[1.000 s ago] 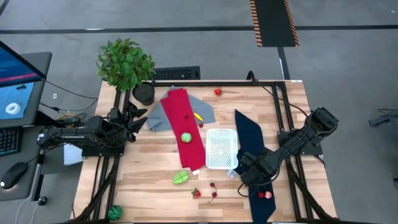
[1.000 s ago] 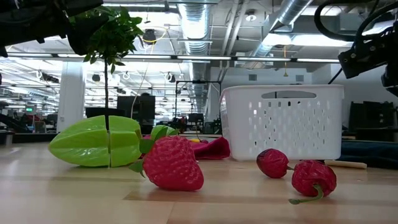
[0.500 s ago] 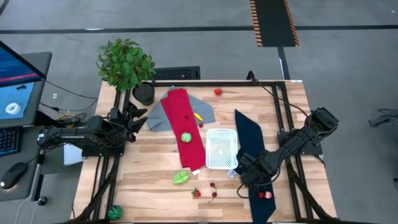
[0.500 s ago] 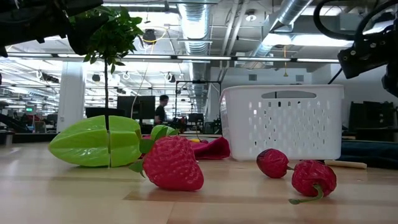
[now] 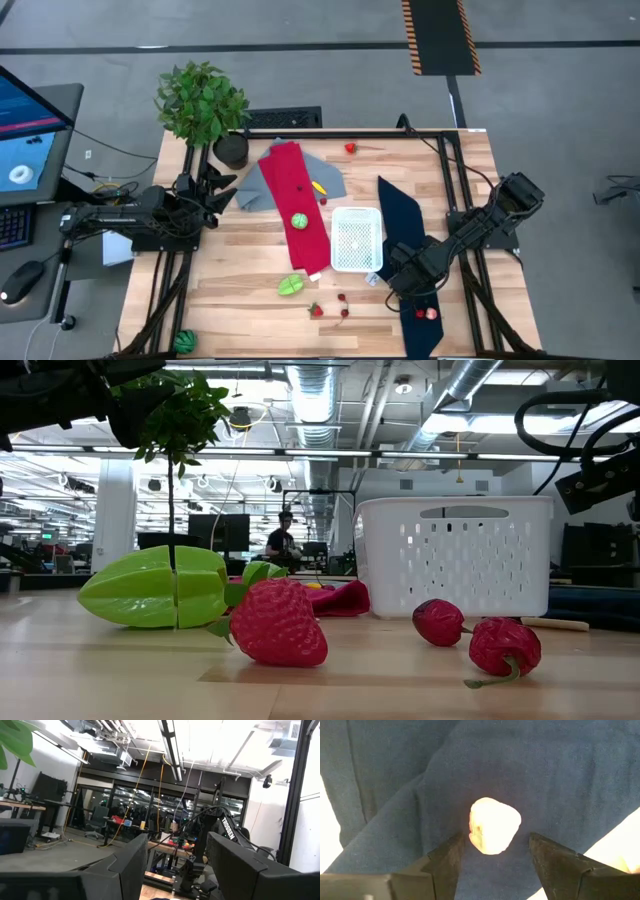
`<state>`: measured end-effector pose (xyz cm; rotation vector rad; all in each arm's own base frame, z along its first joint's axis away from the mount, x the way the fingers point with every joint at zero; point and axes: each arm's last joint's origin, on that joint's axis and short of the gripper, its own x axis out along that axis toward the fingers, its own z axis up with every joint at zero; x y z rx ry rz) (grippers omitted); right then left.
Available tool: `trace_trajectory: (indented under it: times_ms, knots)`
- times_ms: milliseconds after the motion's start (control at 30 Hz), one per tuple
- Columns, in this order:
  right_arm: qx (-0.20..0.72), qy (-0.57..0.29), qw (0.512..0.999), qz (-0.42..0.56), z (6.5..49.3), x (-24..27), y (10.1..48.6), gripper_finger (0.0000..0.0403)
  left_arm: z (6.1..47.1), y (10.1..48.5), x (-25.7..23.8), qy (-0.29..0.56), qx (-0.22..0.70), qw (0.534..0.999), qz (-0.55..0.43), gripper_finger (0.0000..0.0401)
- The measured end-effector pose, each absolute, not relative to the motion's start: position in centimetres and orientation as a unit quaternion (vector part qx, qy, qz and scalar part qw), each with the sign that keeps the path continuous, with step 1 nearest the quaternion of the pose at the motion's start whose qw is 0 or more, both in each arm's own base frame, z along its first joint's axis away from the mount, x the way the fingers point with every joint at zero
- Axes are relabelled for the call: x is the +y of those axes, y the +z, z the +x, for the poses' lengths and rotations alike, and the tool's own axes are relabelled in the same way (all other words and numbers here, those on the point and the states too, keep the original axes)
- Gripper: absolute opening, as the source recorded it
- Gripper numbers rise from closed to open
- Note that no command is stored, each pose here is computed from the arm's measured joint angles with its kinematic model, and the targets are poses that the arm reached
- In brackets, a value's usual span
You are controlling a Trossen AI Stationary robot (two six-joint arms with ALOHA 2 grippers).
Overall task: Pick and placing Produce into tupperware
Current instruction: Put the peach into the white bin
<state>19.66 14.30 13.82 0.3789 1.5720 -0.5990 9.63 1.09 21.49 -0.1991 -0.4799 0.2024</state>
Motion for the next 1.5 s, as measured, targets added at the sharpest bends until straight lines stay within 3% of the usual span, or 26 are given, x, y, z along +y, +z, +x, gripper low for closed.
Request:
trace_trajectory:
  times_ms: [500,1100,1500]
  knots:
    - [0.692,-0.235,0.662,0.166,20.4,14.0,13.8,0.0203,9.6,21.5,1.1,0.102,-0.237,0.961,-0.099,0.0196]
    - [0.696,-0.217,0.666,0.16,21.0,13.7,14.1,0.0235,9.6,21.5,1.1,0.103,-0.237,0.961,-0.099,0.0196]
    - [0.695,-0.221,0.666,0.158,21.5,12.9,14.1,0.0232,9.6,21.5,1.1,0.104,-0.237,0.961,-0.099,0.0196]
